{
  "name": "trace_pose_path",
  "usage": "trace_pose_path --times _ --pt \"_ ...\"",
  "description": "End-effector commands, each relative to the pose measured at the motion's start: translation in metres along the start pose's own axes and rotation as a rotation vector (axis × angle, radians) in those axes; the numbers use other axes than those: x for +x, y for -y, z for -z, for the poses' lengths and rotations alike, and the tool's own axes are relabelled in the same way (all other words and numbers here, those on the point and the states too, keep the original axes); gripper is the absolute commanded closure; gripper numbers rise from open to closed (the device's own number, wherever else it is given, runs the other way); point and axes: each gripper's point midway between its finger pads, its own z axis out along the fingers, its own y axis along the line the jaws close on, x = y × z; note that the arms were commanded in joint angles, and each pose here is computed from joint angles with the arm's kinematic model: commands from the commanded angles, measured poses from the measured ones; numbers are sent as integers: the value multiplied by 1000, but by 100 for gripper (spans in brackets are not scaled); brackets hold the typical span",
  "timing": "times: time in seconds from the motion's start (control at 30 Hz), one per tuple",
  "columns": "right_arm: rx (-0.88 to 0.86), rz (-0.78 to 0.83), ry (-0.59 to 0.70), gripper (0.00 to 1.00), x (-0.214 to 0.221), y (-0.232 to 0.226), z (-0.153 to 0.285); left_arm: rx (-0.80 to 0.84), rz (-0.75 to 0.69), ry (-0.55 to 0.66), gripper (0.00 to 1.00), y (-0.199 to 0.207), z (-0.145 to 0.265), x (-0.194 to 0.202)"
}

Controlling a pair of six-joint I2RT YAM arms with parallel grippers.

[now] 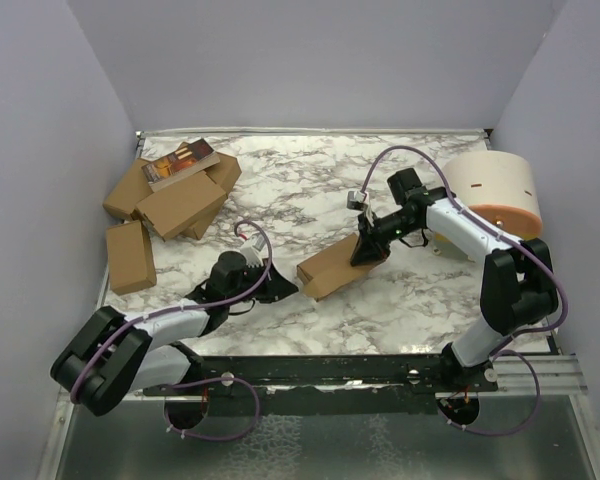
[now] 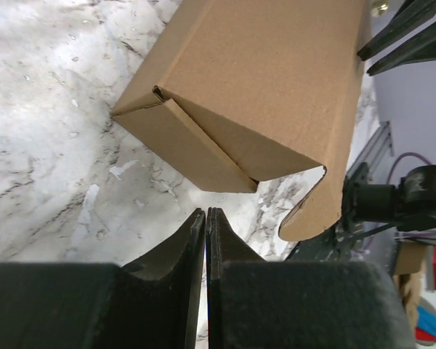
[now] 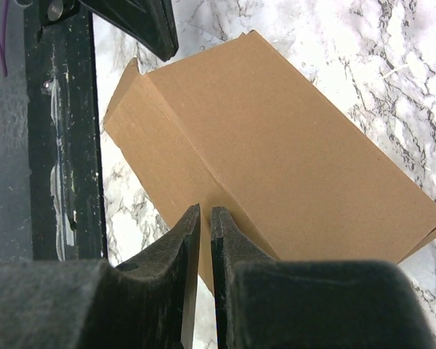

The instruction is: Fold the paper box

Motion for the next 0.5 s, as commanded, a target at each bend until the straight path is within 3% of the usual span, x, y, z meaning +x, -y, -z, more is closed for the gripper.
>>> trace_pose_path --times 0.0,0.47 --pt "-9 20 33 87 -12 4 -1 164 69 73 91 31 -1 -14" --pt "-6 4 10 87 -4 6 -6 230 85 65 90 50 -35 -14"
